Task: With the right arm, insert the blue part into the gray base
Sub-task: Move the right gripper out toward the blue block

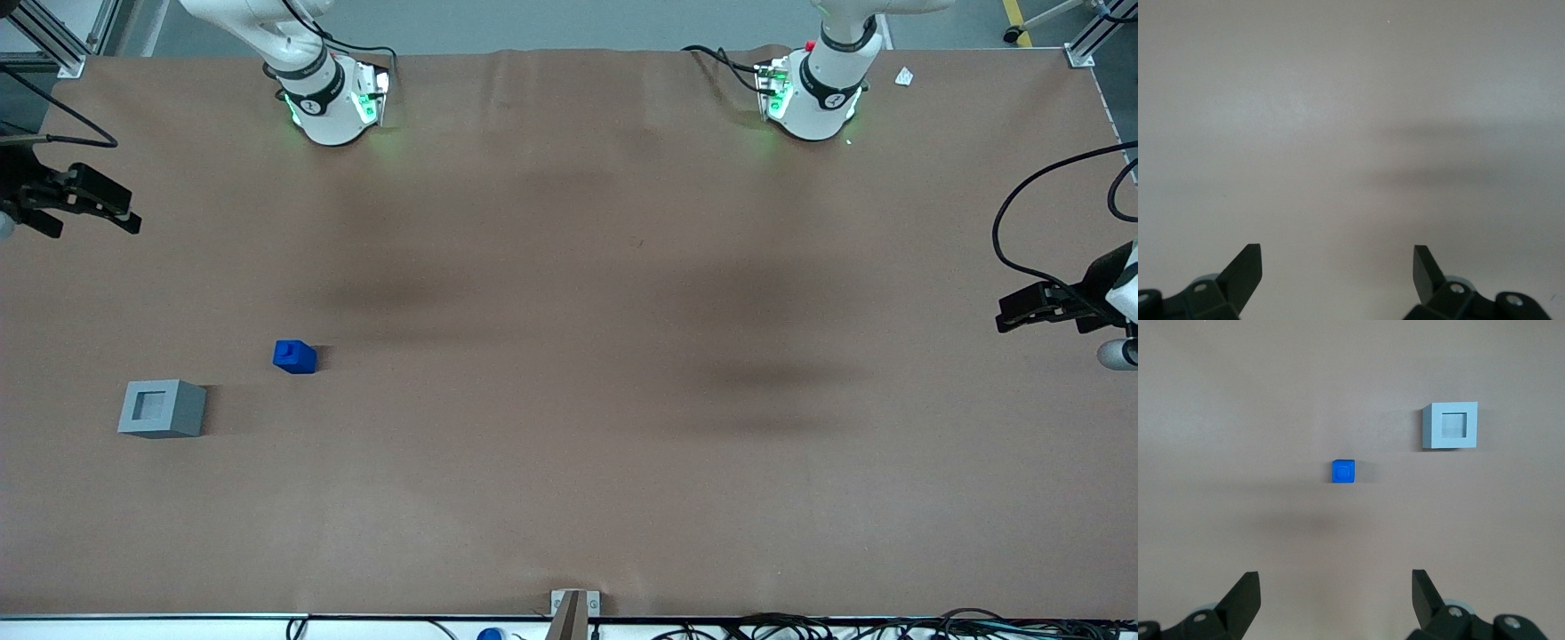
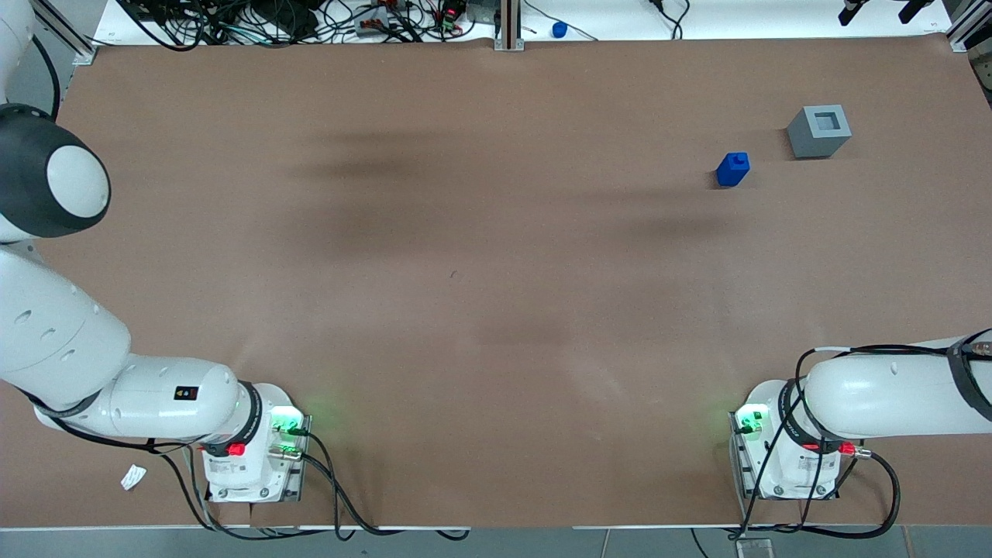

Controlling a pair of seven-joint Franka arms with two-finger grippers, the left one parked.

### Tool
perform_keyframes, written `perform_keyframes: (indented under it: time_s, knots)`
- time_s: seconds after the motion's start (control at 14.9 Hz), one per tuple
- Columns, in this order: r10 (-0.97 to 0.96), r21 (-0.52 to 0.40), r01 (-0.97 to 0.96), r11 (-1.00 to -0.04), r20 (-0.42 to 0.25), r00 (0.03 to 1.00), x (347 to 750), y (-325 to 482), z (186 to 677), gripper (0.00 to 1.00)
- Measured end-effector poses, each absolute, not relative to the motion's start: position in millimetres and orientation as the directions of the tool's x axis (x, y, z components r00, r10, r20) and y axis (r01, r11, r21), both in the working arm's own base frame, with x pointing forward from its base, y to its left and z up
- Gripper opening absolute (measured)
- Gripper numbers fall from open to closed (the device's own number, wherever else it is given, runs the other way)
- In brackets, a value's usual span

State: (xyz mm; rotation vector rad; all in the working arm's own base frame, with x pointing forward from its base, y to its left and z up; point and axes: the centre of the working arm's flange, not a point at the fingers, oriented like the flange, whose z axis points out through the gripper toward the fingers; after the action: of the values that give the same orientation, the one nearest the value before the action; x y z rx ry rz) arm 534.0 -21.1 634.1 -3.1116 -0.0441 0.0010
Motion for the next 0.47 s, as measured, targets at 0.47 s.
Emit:
perform_keyframes:
  time_s: [0.47]
  knots:
    - [0.026,-0.03,0.025,-0.999,-0.005,1.0,533.8,-22.6,633.2,1.0]
